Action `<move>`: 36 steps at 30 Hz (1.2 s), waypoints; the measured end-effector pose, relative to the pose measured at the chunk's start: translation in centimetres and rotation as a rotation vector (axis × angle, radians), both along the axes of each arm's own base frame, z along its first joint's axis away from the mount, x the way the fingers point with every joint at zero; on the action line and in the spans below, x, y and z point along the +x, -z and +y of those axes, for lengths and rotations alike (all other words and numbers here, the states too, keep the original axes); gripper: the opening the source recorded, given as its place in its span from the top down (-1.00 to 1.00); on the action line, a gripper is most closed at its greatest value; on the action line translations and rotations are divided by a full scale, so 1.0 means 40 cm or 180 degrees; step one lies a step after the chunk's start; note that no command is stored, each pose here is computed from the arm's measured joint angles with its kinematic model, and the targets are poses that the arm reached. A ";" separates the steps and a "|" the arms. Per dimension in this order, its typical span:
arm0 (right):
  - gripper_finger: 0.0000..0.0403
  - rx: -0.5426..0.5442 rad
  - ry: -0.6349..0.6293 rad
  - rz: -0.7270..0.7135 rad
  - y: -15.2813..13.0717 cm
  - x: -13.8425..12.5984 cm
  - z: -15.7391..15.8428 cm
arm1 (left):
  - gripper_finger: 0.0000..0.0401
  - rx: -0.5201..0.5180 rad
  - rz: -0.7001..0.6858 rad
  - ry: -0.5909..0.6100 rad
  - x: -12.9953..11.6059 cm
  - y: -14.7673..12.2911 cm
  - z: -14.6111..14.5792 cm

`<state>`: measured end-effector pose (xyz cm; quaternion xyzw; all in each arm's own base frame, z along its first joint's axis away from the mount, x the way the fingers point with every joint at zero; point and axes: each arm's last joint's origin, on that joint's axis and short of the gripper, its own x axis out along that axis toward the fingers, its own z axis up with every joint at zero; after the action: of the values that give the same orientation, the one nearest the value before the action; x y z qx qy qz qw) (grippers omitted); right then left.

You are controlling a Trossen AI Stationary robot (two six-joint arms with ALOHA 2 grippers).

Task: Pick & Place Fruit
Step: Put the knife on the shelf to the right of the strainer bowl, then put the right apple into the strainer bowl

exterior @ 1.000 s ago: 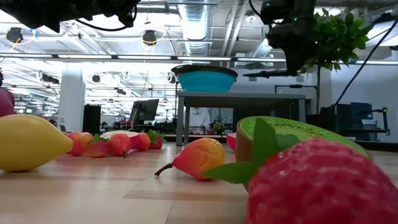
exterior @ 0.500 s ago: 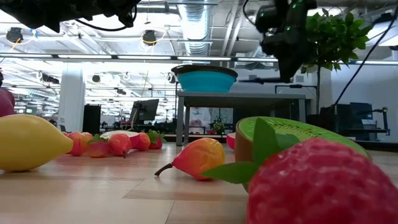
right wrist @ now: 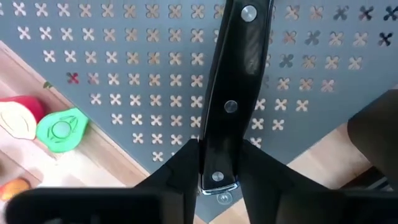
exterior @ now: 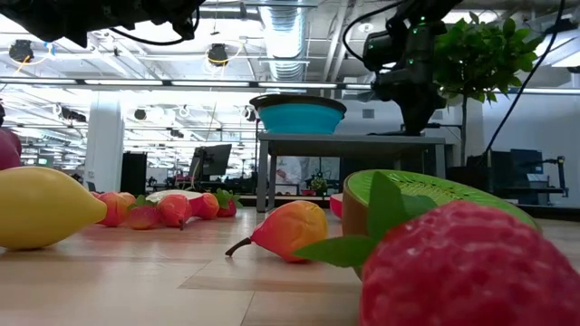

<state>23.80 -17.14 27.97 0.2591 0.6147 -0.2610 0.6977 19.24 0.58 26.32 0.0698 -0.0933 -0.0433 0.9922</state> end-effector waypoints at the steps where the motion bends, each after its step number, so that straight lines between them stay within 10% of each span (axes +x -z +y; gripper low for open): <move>1: 0.47 -0.0001 0.0005 -0.0001 0.000 0.000 0.000 | 0.99 0.0000 0.0000 0.0000 0.000 0.000 0.000; 13: 0.02 -0.0020 -0.0010 0.0012 -0.015 -0.011 0.012 | 0.99 0.0000 0.0000 -0.0001 0.000 0.000 0.000; 28: 0.65 -0.0597 -0.0438 -0.0820 -0.165 -0.073 0.131 | 0.99 0.0000 0.0001 -0.0001 0.000 0.000 0.000; 36: 0.98 -0.0851 -0.0661 -0.1380 -0.098 -0.134 0.216 | 0.99 0.0000 0.0000 -0.0001 0.000 0.000 0.000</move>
<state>18.46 -8.50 31.89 0.1501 0.4344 -0.2054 0.8640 19.24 0.58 26.32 0.0698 -0.0933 -0.0432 0.9923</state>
